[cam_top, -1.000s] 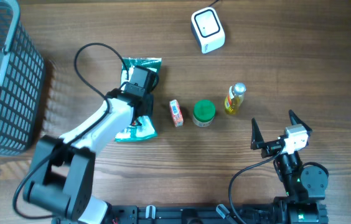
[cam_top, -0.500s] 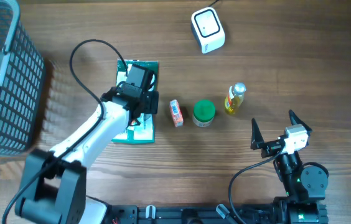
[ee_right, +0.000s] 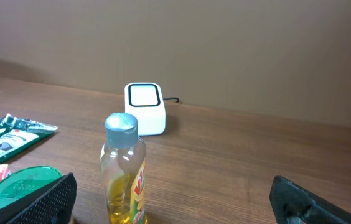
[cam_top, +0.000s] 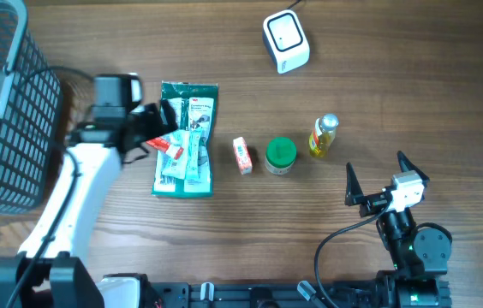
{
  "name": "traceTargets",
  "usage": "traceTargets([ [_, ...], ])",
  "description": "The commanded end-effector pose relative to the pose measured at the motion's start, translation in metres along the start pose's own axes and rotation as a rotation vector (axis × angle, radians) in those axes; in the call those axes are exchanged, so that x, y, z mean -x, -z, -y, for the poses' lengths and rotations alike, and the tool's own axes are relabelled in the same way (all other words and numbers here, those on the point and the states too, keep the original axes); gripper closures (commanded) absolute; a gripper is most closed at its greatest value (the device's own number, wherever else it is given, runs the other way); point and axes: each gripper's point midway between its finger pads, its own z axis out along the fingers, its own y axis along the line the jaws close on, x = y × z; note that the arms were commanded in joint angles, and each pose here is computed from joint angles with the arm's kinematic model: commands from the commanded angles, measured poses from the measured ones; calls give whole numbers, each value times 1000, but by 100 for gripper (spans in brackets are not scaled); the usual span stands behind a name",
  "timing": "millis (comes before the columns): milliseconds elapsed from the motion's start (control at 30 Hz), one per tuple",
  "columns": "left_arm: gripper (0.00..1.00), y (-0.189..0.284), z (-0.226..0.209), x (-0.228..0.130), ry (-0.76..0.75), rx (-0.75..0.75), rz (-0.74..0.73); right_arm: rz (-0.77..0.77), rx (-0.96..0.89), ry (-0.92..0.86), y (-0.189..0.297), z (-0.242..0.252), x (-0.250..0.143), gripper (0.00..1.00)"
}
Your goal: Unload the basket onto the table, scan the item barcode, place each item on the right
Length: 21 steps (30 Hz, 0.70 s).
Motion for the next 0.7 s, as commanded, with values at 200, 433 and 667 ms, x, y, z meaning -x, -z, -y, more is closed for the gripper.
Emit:
traceTargets([
  [200,0,12,-48,-1,270,0,-61,6,-15,3,0,3,1,0],
  [433,0,12,-48,0,270,0,-60,5,-15,2,0,3,1,0],
  [667,0,12,-48,0,270,0,-60,5,-15,2,0,3,1,0],
])
